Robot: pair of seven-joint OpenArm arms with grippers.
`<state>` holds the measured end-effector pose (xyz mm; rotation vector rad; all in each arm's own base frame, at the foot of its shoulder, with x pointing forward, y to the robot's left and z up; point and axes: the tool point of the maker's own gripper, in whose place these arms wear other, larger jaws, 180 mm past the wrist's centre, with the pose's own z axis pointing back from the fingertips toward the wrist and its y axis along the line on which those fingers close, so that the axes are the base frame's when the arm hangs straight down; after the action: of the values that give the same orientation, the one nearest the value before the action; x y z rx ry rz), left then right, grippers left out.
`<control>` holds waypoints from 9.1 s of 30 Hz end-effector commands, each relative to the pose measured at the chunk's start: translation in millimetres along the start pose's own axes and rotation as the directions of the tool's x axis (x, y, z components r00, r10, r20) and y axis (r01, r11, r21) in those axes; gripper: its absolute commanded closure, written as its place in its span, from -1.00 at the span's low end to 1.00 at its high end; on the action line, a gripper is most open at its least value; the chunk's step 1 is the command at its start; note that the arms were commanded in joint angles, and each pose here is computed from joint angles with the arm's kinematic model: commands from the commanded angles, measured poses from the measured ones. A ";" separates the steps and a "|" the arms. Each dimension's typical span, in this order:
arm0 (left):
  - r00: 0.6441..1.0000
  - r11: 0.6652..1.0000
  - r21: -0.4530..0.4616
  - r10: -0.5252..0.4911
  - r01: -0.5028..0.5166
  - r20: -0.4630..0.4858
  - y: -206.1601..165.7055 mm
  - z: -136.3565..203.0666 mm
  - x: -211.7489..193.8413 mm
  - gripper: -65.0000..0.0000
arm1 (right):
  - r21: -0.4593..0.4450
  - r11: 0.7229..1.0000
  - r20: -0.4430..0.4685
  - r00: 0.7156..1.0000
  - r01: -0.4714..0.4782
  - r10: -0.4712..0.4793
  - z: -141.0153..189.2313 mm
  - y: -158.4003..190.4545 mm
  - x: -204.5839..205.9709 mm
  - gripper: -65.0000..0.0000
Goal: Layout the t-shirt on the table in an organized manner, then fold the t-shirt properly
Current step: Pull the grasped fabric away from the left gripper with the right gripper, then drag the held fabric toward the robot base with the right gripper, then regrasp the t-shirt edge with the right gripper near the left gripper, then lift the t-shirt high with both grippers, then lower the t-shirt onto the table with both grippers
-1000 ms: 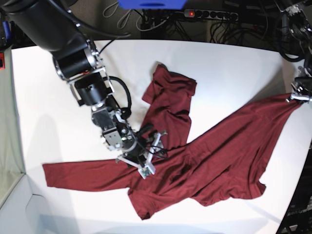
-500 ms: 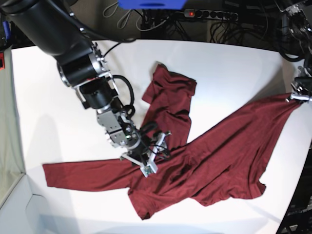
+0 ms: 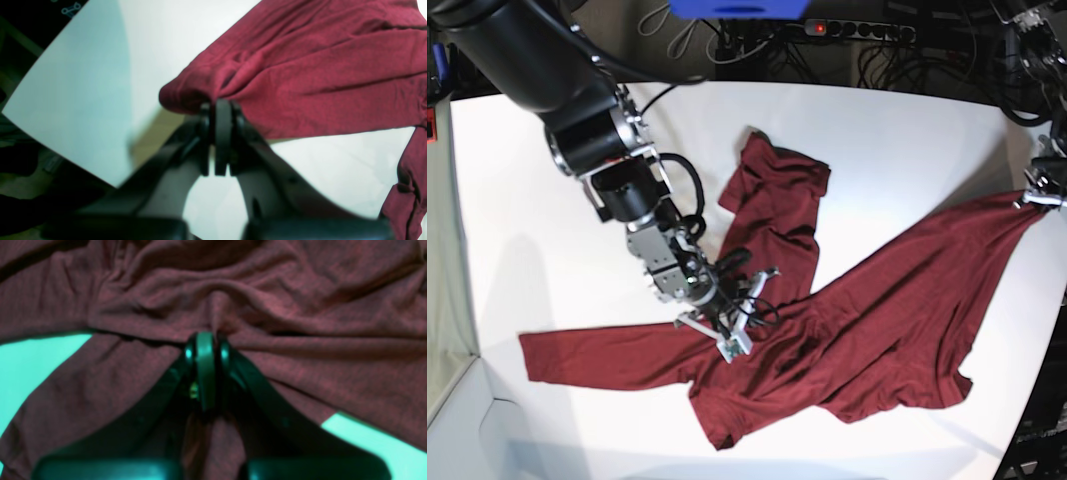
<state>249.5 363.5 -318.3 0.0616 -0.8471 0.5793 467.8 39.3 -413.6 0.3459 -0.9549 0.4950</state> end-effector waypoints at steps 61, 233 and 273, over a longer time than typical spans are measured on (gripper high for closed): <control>0.999 0.993 -0.117 -0.008 0.012 0.033 -51.5 -6.4 11.3 1.00 | -0.208 0.977 -0.004 0.999 -0.035 0.035 231.5 5.8 -49.7 -0.34; 0.588 0.785 -0.442 0.125 0.434 0.799 -413.0 161.6 373.3 1.00 | -0.648 0.759 0.463 0.759 -0.063 0.458 354.7 -195.1 444.2 1.00; 0.934 0.918 -0.182 -0.356 0.353 0.018 -119.1 -33.9 -62.5 1.00 | -0.387 0.921 0.117 0.989 -0.043 0.096 206.4 -104.8 73.1 1.00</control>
<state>285.3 238.3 -386.2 0.0291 -0.7693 0.1665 408.2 -130.5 -272.2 -0.0022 -1.0965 0.3382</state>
